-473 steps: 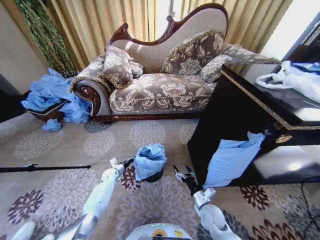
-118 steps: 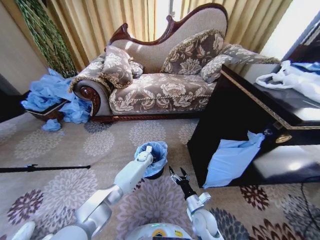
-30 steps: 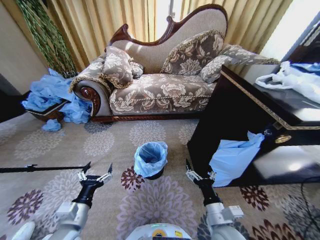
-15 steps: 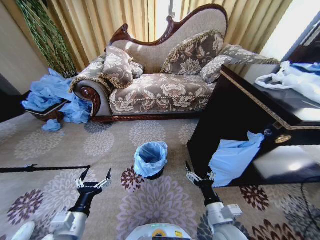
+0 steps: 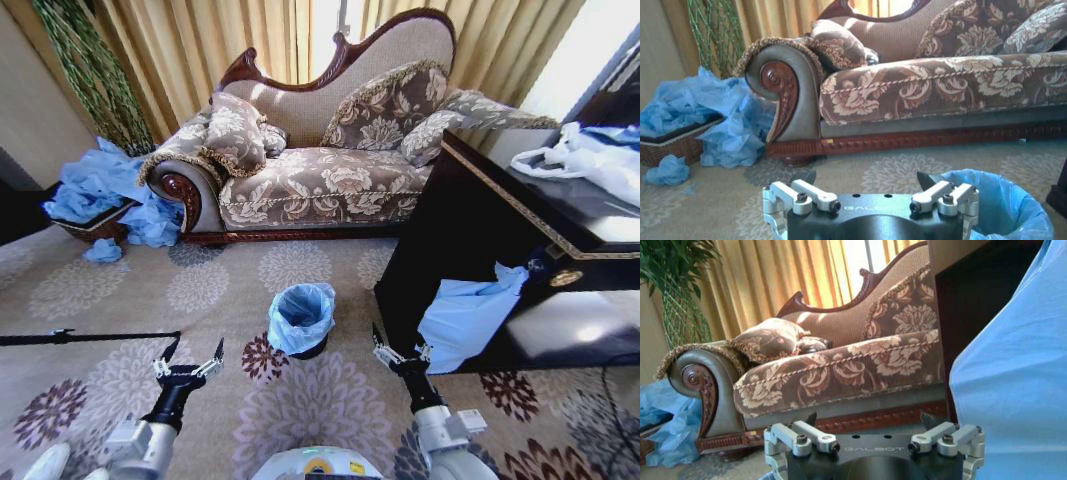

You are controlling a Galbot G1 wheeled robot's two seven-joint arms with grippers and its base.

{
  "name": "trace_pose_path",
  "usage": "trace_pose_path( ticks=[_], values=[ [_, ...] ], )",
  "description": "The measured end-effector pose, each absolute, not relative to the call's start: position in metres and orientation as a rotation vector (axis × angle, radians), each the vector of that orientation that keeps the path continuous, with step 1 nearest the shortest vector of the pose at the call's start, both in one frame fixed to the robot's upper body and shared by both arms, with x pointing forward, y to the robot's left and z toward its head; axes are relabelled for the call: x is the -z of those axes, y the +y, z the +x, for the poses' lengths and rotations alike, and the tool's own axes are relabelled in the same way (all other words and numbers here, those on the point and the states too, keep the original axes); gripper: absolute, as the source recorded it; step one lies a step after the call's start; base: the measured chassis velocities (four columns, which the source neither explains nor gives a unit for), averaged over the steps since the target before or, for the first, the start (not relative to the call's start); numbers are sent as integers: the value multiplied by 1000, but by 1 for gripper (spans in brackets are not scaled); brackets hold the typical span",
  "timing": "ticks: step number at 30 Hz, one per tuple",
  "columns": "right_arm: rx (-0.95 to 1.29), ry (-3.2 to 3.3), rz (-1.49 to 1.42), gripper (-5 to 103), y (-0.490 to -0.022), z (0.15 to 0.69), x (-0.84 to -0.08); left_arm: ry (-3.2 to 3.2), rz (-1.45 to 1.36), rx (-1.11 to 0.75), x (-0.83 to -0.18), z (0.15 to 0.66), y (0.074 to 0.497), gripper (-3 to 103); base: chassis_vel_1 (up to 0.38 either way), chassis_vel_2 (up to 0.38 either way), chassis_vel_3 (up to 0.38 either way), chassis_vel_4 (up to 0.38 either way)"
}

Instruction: Place a garbage bag over the trash bin.

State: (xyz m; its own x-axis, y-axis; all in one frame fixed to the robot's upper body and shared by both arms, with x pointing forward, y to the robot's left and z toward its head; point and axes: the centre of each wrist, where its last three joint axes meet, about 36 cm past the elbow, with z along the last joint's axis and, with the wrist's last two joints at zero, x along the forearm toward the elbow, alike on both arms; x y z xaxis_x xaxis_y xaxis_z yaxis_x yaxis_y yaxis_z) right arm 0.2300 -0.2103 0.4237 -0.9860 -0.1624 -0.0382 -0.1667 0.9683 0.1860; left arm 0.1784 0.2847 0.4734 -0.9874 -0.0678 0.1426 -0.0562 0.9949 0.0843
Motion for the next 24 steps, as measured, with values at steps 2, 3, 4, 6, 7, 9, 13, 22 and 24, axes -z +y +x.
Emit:
trace_pose_path(
  ticks=[2, 3, 4, 6, 7, 9, 13, 22, 24],
  values=[
    [-295, 3094, -259, 100, -210, 230, -424, -2992, 93, 120, -473, 178, 285, 100, 0, 0, 0, 0],
    [-296, 3094, -258, 100, -210, 230, -424, -2992, 93, 120, -473, 178, 285, 100, 0, 0, 0, 0],
    [-296, 3094, -258, 100, -210, 230, -424, -2992, 94, 120, -473, 178, 285, 100, 0, 0, 0, 0],
    [-296, 3094, -258, 100, -210, 230, -424, -2992, 94, 120, -473, 179, 285, 100, 0, 0, 0, 0],
    [-296, 3094, -258, 100, -210, 230, -424, -2992, 94, 120, -473, 179, 285, 100, 0, 0, 0, 0],
    [-296, 3094, -258, 100, -210, 230, -424, -2992, 94, 120, -473, 179, 285, 100, 0, 0, 0, 0],
    [-297, 3094, -257, 100, -210, 230, -424, -2992, 94, 121, -473, 179, 285, 100, 0, 0, 0, 0],
    [-297, 3094, -257, 100, -210, 230, -424, -2992, 94, 121, -473, 179, 285, 100, 0, 0, 0, 0],
    [-297, 3094, -257, 100, -210, 230, -424, -2992, 94, 121, -473, 179, 285, 100, 0, 0, 0, 0]
  ],
)
